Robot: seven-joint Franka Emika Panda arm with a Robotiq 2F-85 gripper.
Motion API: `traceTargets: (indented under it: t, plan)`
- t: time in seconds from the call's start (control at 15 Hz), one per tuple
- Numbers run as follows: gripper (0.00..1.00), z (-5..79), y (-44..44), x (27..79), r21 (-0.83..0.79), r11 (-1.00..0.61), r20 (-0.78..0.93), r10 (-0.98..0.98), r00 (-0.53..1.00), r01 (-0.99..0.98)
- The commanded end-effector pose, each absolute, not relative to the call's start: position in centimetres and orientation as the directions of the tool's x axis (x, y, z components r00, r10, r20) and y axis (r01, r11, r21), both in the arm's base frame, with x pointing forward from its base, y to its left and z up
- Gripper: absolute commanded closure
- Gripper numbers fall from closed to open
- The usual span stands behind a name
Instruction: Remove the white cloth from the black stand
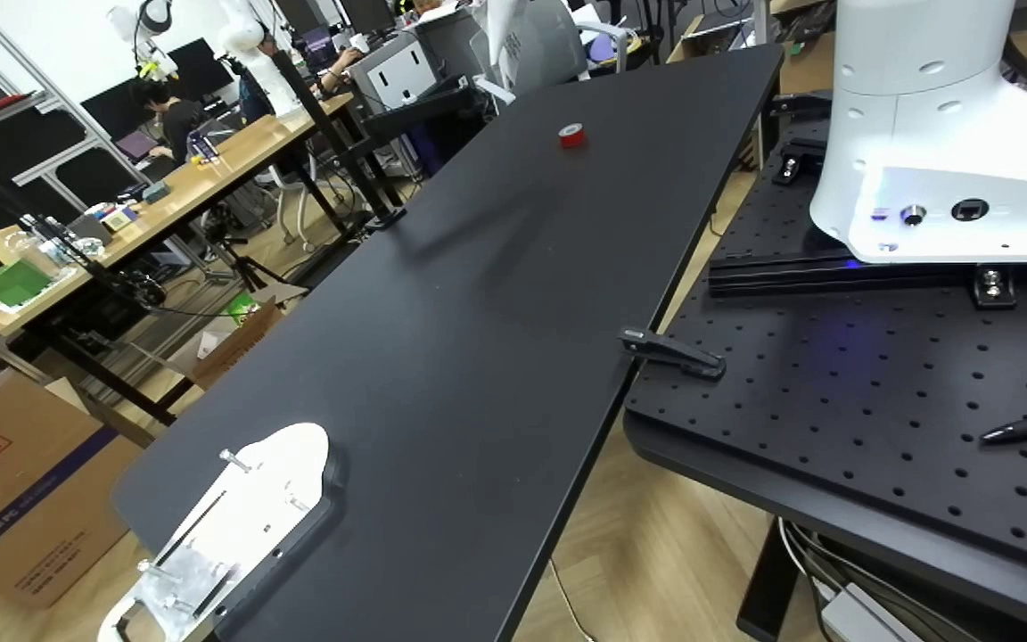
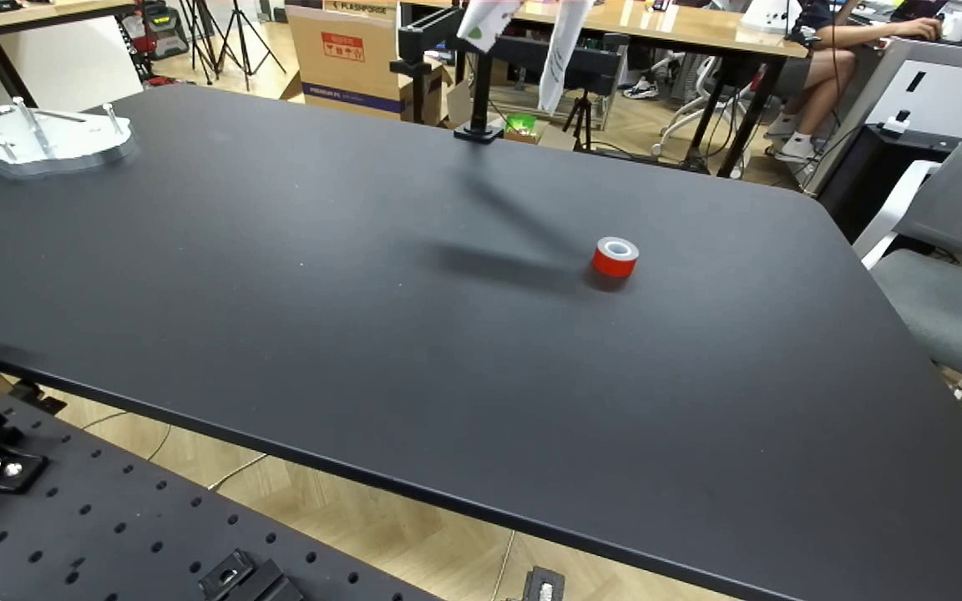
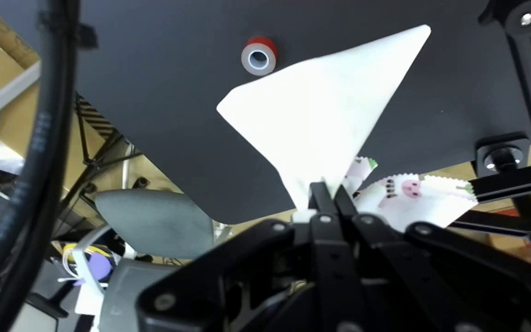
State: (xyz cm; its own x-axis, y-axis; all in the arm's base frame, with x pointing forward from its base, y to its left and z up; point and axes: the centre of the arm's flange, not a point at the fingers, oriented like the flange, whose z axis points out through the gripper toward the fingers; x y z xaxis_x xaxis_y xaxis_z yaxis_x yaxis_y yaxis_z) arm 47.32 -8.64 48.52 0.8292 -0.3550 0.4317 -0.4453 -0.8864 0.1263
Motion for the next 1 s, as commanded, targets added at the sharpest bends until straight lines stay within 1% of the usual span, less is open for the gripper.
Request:
traceTargets:
  t: [0.0,0.2,0.47,0.67,0.73,0.8,0.87,0.93]
  plan:
    - [0.99,46.4,-11.1,48.8,0.050,-0.804,0.418,-0.522,0.744,-0.592]
    - [0.99,44.4,-12.3,49.4,0.035,-0.811,0.370,-0.532,0.762,-0.583]
    - [0.99,42.4,-12.2,50.8,0.039,-0.880,0.285,-0.444,0.850,-0.473]
    - [0.99,41.4,-12.3,51.9,0.024,-0.909,0.239,-0.399,0.885,-0.416]
    - [0.89,41.2,-12.5,52.1,0.017,-0.911,0.223,-0.398,0.890,-0.412]
    - [0.71,41.0,-12.8,52.2,0.009,-0.912,0.208,-0.400,0.893,-0.411]
    - [0.67,41.0,-13.1,52.3,0.005,-0.911,0.198,-0.403,0.894,-0.412]
    - [0.59,41.0,-13.4,52.2,0.002,-0.911,0.192,-0.404,0.894,-0.412]
